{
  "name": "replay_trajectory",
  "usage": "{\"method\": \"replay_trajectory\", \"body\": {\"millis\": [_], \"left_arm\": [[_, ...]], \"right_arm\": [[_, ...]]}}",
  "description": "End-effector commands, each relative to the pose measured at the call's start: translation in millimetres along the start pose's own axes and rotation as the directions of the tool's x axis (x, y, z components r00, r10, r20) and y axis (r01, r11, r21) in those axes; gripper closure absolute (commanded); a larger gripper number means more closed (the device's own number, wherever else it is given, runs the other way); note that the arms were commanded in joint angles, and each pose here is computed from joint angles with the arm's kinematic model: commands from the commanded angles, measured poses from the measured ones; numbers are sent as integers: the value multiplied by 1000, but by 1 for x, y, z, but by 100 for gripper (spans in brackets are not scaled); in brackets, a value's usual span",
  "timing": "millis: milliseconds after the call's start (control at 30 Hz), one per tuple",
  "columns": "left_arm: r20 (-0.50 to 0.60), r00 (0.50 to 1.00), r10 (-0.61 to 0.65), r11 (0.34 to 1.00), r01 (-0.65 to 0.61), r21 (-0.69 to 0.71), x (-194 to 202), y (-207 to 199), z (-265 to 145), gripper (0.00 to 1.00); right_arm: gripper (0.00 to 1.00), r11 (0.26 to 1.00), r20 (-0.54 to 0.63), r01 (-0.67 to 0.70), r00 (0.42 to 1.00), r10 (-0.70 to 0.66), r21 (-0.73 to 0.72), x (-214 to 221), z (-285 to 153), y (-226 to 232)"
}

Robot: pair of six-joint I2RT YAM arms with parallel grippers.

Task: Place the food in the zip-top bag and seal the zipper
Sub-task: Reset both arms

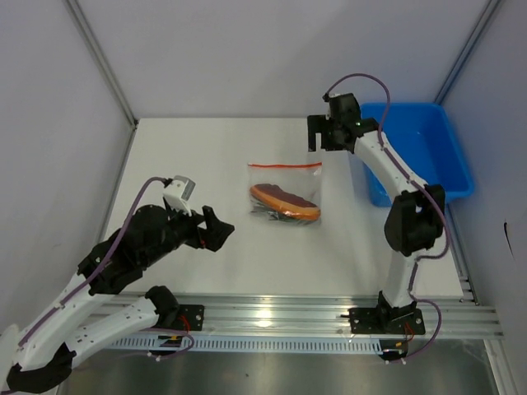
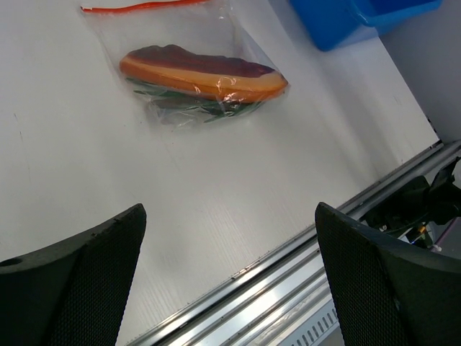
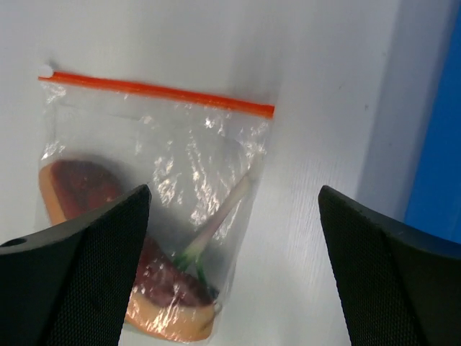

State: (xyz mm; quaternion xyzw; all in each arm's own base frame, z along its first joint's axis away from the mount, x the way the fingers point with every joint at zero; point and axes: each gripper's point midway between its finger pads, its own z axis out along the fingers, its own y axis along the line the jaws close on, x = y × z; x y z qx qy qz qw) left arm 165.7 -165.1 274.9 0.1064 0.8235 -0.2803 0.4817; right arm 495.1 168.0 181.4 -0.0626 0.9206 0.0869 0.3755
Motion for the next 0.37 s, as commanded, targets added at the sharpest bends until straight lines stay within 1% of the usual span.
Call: {"method": "replay_trajectory", "body": {"millis": [0,67,100,133,167,200,233,267,300,333], "left_arm": [[18,999,-40,999,40,27,0,-4,1,1],[12,998,-54,997,53,47,3,-7,1,0],[-1,998,-62,997,62,49,9,-7,4,1],[-7,997,-82,994,82,67,10,-11,4,1],[-18,996,-91,993,93,79,16,-11,5,0],[-32,994,-105,990,108,88,22,-12,7,1],[-25,990,-137,983,139,116,21,-18,7,0],[-54,987,-149,976,155,152,30,-23,9,0],[-59,985,-162,963,171,206,31,-32,4,0],[-74,978,-196,946,209,250,41,-38,9,1]], "right_arm": [[1,989,44,22,999,-29,148,20,-69,6],[0,989,19,-14,1000,11,144,49,-79,16],[1,991,37,-34,999,29,133,56,-97,17],[1,989,-32,-25,999,30,147,96,-94,14],[1,991,-38,-46,998,51,127,112,-102,22],[1,995,-42,-55,997,58,89,139,-119,23],[1,996,-32,-57,998,59,62,153,-130,26],[0,998,-7,-60,998,60,27,162,-144,31],[1,998,-22,-51,999,50,-31,190,-153,42],[1,987,95,-82,991,96,-138,179,-192,49]]}}
